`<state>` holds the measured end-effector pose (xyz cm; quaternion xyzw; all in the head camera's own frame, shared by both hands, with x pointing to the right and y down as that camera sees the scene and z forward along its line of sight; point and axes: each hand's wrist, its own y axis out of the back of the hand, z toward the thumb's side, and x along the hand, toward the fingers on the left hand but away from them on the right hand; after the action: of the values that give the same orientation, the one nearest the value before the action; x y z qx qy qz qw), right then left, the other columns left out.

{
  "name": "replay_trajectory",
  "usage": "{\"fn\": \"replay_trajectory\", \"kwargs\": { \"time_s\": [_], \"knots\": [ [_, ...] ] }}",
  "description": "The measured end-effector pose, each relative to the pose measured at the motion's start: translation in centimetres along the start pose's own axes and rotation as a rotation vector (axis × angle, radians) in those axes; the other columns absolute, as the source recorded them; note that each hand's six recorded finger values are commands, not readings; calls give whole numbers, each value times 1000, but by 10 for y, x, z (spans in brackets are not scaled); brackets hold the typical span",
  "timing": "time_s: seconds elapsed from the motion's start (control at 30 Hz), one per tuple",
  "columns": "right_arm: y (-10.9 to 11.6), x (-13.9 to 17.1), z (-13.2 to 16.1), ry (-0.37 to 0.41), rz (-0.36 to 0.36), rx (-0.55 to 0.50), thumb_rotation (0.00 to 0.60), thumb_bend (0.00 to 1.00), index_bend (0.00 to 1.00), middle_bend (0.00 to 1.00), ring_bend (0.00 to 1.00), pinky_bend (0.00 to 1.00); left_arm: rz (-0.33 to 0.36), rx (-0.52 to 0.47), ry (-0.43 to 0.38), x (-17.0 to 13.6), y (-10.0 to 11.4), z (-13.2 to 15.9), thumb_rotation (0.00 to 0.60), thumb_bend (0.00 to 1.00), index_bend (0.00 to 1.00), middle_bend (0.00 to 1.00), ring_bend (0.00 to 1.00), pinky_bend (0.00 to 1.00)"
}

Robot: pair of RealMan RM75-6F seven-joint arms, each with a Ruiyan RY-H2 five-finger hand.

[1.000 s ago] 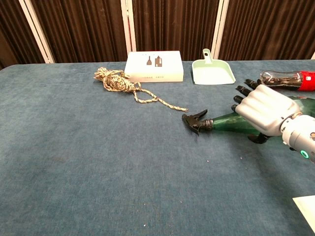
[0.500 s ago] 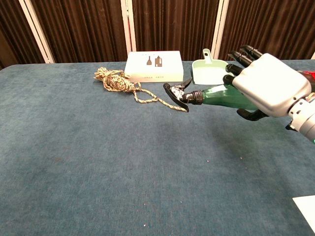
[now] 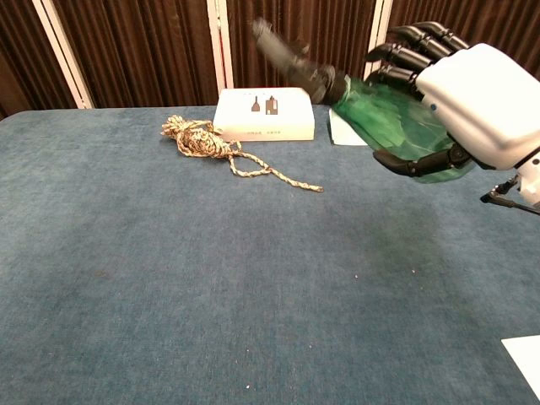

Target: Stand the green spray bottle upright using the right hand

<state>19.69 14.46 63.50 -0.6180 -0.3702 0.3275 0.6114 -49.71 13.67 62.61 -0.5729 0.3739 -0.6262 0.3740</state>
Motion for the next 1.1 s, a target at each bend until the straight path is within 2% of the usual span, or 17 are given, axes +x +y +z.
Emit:
{"fn": "replay_trajectory", "kwargs": {
  "time_s": [0.13,0.23,0.33,0.6,0.83,0.93,1.1],
  "knots": [
    [-2,1,-2,-5,-42,-261,600,573,934,101,0,0,4,0,-1,-1,1,0,600,31,0,0,0,0],
    [-6,2,-5,-13,-60,-397,600,571,936,102,0,0,5,-2,-3,-1,1,0,600,30,0,0,0,0],
    [-12,6,-7,-41,-91,-490,600,568,936,103,0,0,4,-7,-2,-1,1,-1,600,31,0,0,0,0],
    [-39,16,-15,-156,-92,-657,600,560,937,108,0,0,9,-10,-10,-3,3,-1,600,30,0,0,0,0],
    [-58,17,-30,-260,-29,-804,600,559,937,108,0,0,6,-10,-7,-3,2,-2,600,31,0,0,0,0],
    [-59,18,-33,-279,-18,-843,600,558,937,108,0,0,4,-9,-9,-3,1,-2,600,30,0,0,0,0],
    [-56,18,-40,-300,-39,-873,600,558,938,108,0,0,0,-10,-5,-3,0,-2,600,31,0,0,0,0]
  ]
}}
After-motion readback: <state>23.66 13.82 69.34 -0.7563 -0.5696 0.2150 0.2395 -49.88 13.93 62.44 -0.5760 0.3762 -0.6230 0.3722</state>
